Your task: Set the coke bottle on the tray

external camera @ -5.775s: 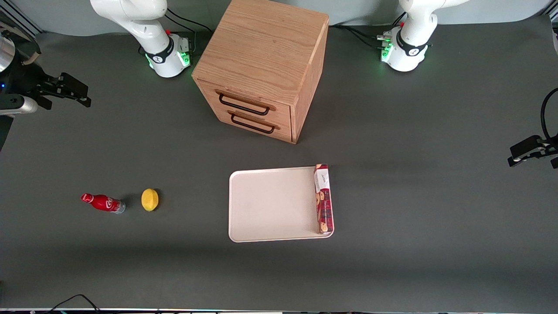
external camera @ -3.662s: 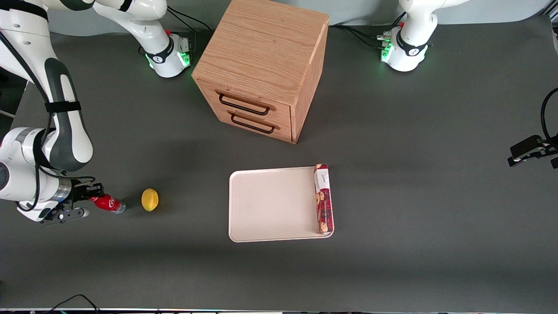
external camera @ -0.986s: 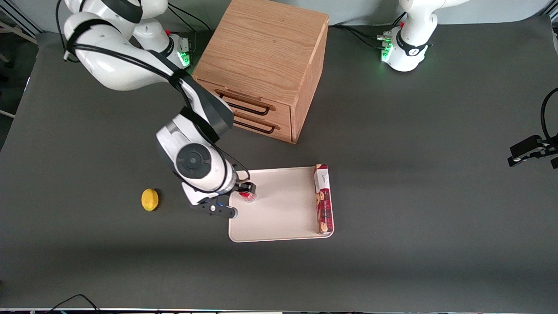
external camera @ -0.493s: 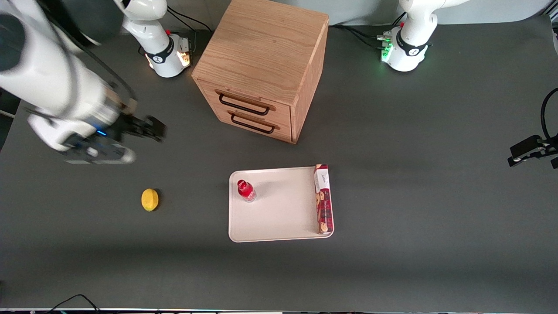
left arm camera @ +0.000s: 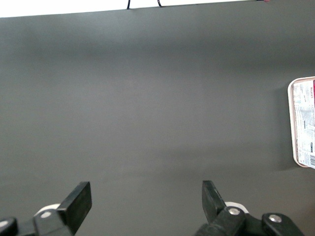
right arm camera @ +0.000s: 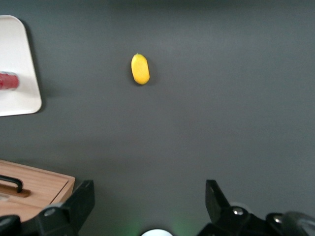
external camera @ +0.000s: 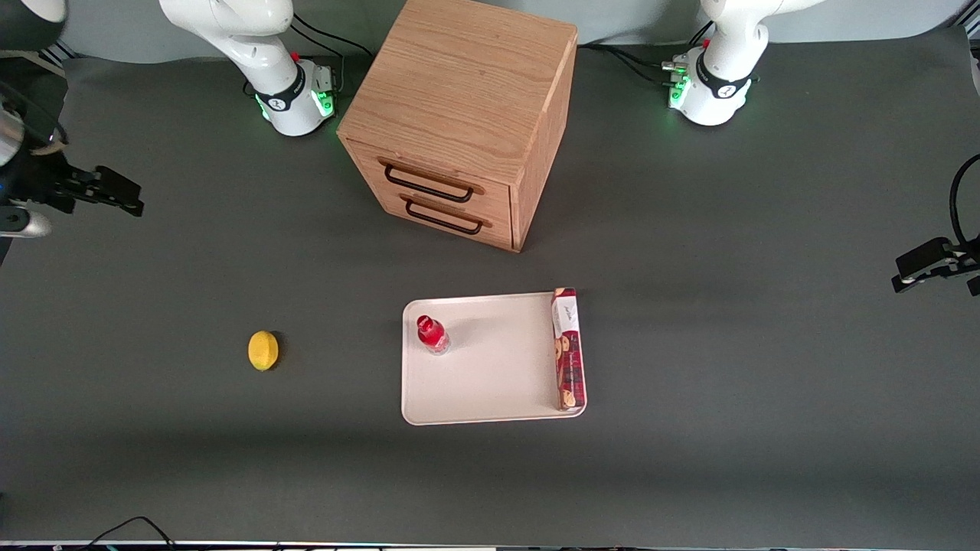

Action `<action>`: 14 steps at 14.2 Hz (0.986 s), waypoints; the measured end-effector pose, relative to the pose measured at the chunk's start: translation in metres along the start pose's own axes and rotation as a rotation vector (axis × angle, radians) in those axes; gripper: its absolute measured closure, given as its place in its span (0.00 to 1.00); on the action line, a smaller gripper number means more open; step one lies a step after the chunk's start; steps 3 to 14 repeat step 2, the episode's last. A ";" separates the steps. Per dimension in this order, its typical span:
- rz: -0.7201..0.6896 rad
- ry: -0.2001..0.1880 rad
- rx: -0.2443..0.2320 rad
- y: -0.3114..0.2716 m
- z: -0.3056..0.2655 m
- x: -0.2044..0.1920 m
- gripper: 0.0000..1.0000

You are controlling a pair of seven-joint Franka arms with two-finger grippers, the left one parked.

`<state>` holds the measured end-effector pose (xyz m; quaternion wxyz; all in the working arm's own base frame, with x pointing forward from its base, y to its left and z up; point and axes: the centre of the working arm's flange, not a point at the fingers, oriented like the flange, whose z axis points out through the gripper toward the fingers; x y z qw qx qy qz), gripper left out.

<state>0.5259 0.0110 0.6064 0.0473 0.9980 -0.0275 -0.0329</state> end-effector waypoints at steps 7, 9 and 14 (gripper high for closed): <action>-0.016 0.013 0.019 -0.014 0.003 -0.007 0.00; -0.016 0.013 0.019 -0.014 0.003 -0.007 0.00; -0.016 0.013 0.019 -0.014 0.003 -0.007 0.00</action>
